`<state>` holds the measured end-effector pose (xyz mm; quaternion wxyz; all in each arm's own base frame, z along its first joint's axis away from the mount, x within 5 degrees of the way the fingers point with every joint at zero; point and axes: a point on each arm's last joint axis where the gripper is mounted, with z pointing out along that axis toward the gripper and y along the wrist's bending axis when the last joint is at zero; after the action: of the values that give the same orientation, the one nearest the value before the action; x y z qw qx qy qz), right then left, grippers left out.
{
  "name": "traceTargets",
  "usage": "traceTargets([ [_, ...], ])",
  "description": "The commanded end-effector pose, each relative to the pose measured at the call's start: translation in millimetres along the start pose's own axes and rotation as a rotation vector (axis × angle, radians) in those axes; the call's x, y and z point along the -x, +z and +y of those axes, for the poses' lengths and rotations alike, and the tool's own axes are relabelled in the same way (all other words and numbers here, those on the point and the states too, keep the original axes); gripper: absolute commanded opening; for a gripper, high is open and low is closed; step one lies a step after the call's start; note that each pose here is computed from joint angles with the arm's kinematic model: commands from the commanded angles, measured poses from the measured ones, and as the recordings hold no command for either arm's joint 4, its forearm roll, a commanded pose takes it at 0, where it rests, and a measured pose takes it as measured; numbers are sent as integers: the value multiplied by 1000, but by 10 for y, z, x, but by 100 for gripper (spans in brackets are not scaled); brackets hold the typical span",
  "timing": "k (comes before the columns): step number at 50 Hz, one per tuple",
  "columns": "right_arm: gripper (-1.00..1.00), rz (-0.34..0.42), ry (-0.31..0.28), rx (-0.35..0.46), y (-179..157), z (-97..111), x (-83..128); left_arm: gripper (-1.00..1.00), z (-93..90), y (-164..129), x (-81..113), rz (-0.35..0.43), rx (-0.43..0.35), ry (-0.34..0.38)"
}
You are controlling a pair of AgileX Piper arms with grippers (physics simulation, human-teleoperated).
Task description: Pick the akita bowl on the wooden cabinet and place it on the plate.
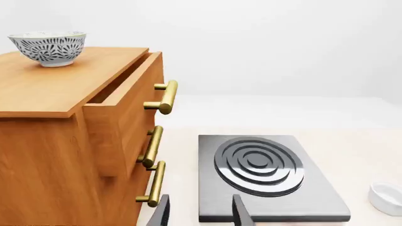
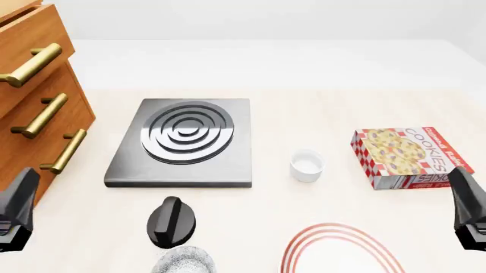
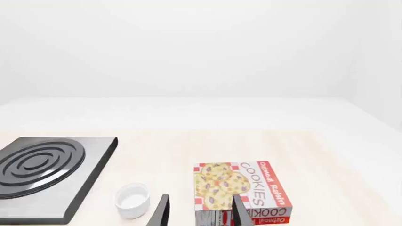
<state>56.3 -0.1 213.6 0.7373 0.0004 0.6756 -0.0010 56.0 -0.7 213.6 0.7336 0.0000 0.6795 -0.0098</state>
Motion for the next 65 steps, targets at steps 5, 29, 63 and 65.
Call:
traceTargets([
  [5,100,1,-1,-5,3,-3,4,100,-27,-3,-9,32,-48,-36],
  [29,100,1,0,-5,4,-3,6,100,-47,-159,670,20,-107,-56],
  [63,100,1,0,-6,6,-3,5,100,-82,-11,1491,23,-141,-94],
  [65,100,2,1,-6,6,-3,5,100,-84,-2,1546,19,-141,-95],
])
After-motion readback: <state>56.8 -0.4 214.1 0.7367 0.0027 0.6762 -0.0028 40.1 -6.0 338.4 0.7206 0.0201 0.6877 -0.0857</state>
